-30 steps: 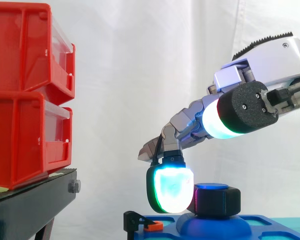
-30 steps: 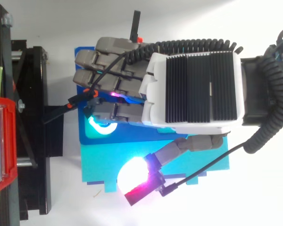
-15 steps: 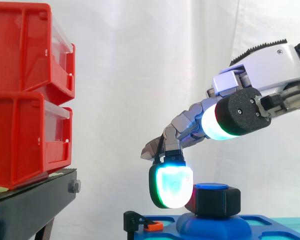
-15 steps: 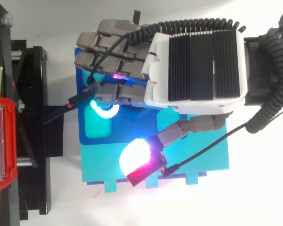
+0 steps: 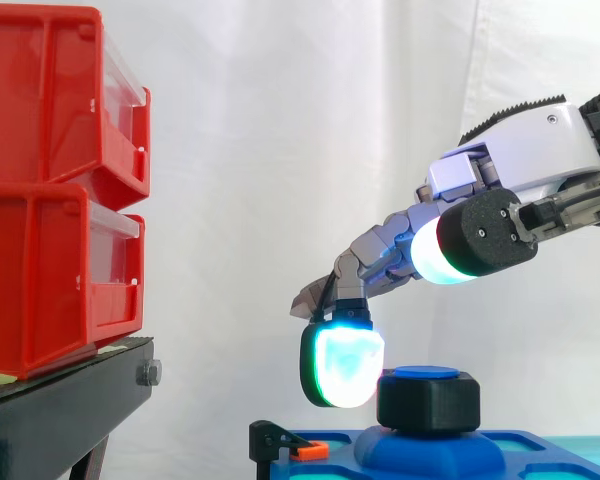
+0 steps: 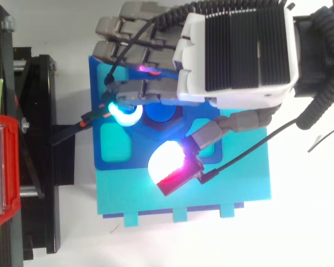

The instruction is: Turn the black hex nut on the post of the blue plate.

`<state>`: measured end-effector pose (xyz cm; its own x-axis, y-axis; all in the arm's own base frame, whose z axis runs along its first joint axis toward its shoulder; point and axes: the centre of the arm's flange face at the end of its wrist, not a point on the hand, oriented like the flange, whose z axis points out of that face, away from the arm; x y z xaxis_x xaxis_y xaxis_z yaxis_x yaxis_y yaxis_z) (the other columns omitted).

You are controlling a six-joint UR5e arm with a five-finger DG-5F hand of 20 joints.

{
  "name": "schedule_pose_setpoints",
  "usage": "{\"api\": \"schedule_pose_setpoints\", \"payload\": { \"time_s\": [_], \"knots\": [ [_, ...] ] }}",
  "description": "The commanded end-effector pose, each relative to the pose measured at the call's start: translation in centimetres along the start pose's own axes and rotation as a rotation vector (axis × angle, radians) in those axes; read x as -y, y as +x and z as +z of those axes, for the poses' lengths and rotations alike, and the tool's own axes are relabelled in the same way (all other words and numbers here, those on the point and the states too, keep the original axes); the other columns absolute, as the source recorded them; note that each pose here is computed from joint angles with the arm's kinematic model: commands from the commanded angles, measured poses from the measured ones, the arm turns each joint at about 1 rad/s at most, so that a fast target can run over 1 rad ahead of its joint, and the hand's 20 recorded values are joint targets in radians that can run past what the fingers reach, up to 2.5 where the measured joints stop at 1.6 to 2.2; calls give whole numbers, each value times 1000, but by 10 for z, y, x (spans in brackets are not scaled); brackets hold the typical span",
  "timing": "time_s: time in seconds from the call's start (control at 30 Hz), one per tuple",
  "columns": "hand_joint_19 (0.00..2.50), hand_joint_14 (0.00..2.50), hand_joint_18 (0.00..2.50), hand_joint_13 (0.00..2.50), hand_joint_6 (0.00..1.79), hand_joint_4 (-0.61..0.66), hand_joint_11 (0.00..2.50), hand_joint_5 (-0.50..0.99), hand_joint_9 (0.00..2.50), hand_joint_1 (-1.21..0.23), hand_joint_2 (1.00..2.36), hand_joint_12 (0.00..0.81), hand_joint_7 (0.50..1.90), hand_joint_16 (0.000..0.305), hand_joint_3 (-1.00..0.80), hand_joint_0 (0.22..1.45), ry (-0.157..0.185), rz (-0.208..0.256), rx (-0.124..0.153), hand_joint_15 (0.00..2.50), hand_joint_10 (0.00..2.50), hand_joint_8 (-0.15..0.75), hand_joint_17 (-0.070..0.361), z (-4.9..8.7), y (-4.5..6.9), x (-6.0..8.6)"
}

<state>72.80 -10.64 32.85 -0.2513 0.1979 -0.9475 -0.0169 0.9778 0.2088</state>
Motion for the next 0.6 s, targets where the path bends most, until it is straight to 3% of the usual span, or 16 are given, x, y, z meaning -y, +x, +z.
{"api": "schedule_pose_setpoints", "payload": {
  "time_s": [0.0, 0.4, 0.57],
  "knots": [
    [28, 0, 0, 0, 502, 220, 0, -213, 64, -126, 1000, 375, 953, 60, -500, 458, -3, -6, -1, 11, 0, 245, 136, -3, -1, 10],
    [24, 0, 0, 0, 503, 219, 0, -213, 66, -132, 1000, 374, 948, 59, -500, 459, -4, -8, -5, 15, 0, 245, 134, -11, -5, 37],
    [25, 0, 0, 0, 503, 218, 0, -213, 67, -136, 1000, 374, 948, 60, -500, 459, -8, -9, 2, 14, 0, 245, 135, -12, -10, 40]
  ]
}}
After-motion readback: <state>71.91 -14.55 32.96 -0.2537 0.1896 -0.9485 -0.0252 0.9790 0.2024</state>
